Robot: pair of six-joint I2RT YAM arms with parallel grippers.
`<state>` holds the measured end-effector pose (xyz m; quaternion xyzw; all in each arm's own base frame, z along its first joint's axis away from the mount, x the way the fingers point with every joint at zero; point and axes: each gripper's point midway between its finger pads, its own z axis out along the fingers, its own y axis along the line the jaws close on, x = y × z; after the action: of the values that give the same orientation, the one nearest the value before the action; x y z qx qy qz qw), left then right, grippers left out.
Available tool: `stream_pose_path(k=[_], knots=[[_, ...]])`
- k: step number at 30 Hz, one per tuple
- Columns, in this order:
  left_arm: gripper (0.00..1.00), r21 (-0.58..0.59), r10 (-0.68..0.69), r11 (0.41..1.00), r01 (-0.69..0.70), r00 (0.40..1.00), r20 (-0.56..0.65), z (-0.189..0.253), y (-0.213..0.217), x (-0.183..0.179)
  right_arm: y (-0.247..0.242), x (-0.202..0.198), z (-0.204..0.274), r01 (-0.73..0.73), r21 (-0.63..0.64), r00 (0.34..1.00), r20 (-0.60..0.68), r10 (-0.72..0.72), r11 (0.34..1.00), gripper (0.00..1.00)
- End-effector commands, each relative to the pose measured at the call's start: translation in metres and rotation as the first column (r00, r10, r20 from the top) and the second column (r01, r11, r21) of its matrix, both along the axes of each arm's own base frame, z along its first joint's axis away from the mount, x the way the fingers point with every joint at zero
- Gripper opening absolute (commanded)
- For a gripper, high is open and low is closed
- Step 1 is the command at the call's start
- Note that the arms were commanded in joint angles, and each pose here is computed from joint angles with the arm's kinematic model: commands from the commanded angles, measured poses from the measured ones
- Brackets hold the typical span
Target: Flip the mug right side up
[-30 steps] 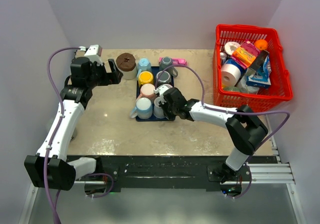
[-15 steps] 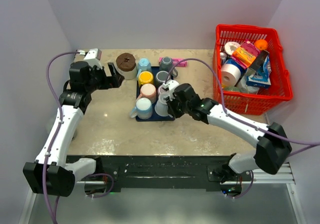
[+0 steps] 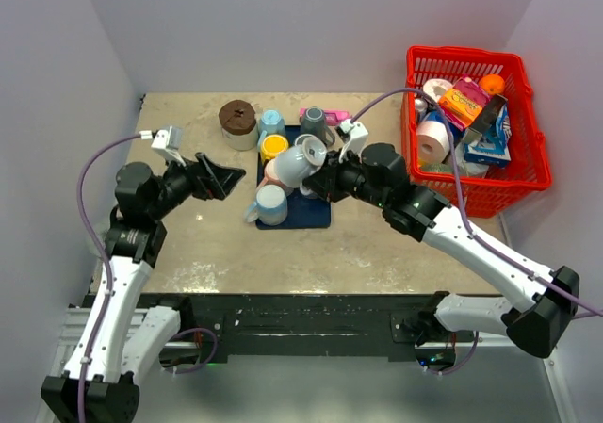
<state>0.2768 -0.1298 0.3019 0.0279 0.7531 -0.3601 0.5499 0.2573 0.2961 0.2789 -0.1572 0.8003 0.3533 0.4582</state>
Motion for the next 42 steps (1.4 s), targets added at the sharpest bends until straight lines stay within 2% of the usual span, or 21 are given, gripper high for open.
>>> stream_pose_path(k=[1,5,8,16,21,23,26,34,40,42], knots=[[0.99,-0.164,-0.12,0.975,0.149,0.977,0.174,0.045,-0.021,-0.029,0.019,0.001,0.122,-0.021,0.395,0.993,0.115,-0.027,0.919,0.0],[0.99,-0.287,-0.243,0.907,0.308,0.939,0.242,0.063,-0.043,-0.054,0.028,0.002,0.143,-0.043,0.461,0.994,0.106,-0.006,0.886,0.0],[0.99,-0.337,-0.297,0.86,0.383,0.913,0.279,0.069,-0.052,-0.066,0.037,-0.005,0.162,-0.108,0.526,0.991,0.127,0.047,0.844,0.0],[0.99,-0.402,-0.369,0.776,0.486,0.866,0.336,0.09,-0.073,-0.077,0.053,-0.02,0.187,-0.207,0.646,0.978,0.166,0.13,0.735,0.0],[0.88,-0.541,-0.32,0.707,0.456,0.888,0.331,0.087,-0.072,-0.074,0.062,-0.026,0.191,-0.217,0.688,0.976,0.171,0.136,0.693,0.0],[0.84,-0.576,-0.347,0.664,0.476,0.879,0.327,0.087,-0.076,-0.077,0.071,-0.033,0.186,-0.238,0.696,0.971,0.168,0.169,0.677,0.0],[0.77,-0.592,-0.359,0.632,0.499,0.866,0.347,0.095,-0.078,-0.081,0.085,-0.043,0.182,-0.247,0.698,0.969,0.157,0.192,0.672,0.0],[0.62,-0.606,-0.309,0.614,0.507,0.86,0.406,0.114,-0.07,-0.085,0.097,-0.06,0.176,-0.252,0.717,0.966,0.143,0.216,0.65,0.0],[0.44,-0.601,-0.281,0.651,0.464,0.883,0.376,0.107,-0.068,-0.081,0.087,-0.064,0.179,-0.246,0.719,0.968,0.146,0.205,0.65,0.0],[0.43,-0.602,-0.257,0.668,0.437,0.895,0.364,0.107,-0.067,-0.076,0.082,-0.068,0.183,-0.252,0.716,0.967,0.157,0.202,0.651,0.0]])
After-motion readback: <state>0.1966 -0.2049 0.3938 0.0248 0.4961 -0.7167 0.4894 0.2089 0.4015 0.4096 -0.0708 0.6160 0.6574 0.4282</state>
